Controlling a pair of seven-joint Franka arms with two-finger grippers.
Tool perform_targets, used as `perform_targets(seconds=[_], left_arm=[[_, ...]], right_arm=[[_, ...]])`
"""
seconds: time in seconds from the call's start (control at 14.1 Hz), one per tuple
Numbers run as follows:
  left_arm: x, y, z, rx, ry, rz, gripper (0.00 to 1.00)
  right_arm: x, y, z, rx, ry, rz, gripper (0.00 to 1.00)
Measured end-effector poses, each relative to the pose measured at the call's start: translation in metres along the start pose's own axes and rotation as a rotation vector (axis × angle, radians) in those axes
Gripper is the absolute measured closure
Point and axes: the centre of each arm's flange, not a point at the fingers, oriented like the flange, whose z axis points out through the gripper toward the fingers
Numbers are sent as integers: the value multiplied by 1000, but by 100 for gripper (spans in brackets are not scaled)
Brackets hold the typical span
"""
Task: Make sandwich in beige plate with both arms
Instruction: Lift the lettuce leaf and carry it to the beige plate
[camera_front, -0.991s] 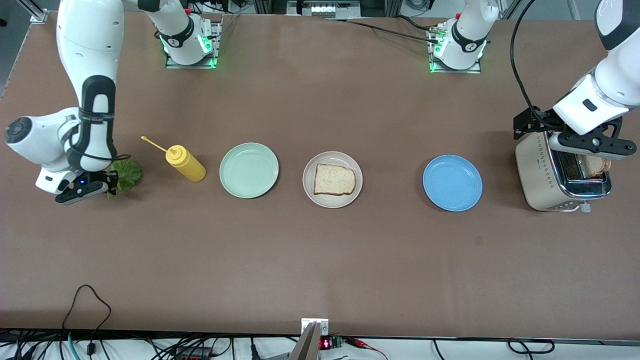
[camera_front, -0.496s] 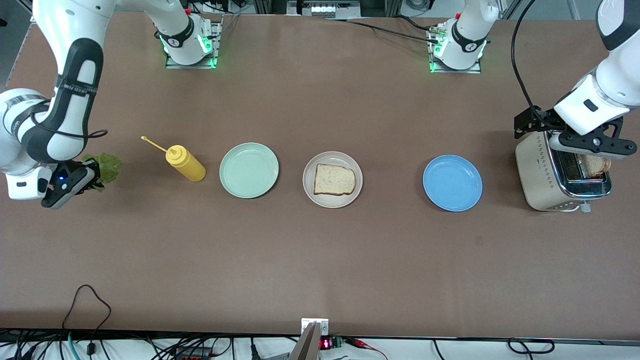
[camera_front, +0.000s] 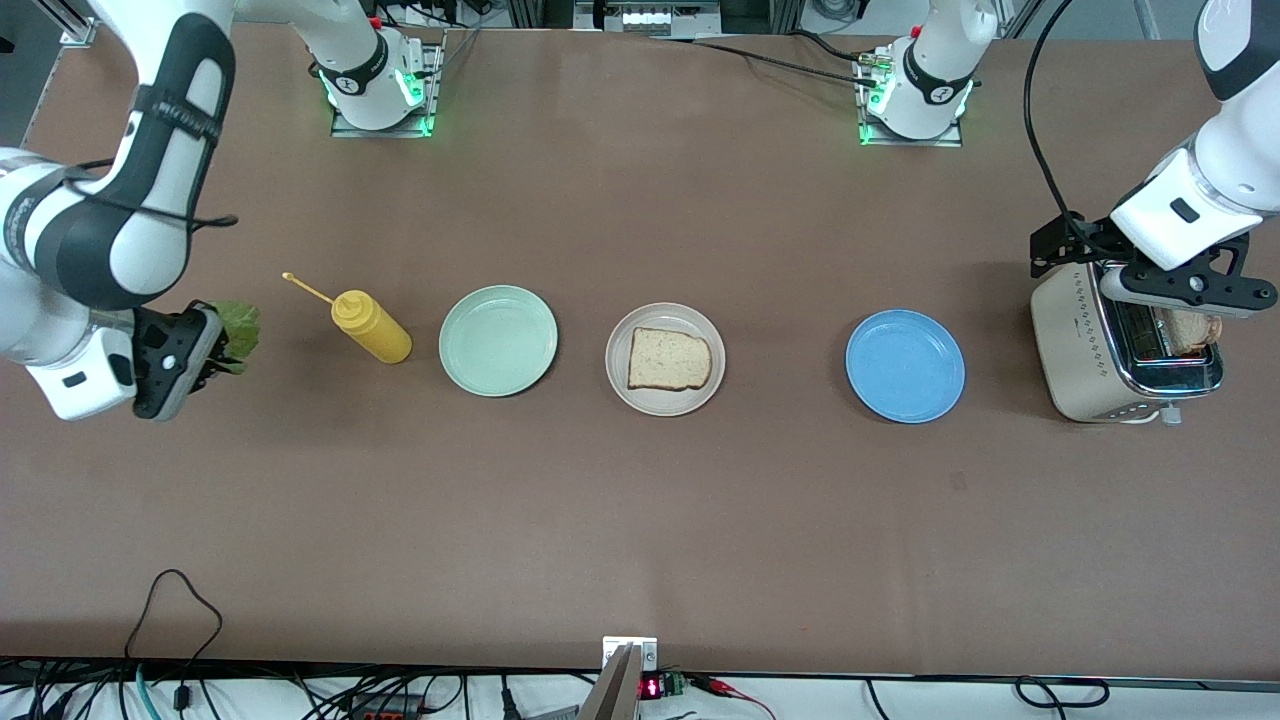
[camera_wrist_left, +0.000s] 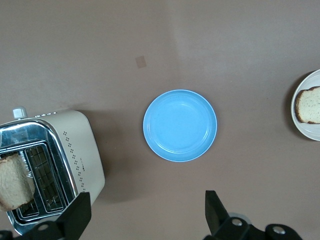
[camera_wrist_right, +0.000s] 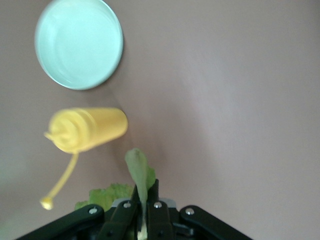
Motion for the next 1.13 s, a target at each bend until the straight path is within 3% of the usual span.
perform_targets(seconds=[0.35, 0.64, 1.13], left_arm=[[0, -1, 0, 0, 0, -1, 0], [-1, -1, 0, 0, -5, -1, 0], [-1, -1, 0, 1, -6, -1, 0]], right_arm=[[136, -63, -3, 17, 48, -226, 95], [218, -109, 37, 86, 127, -336, 95], [335, -175, 98, -33, 198, -393, 95]])
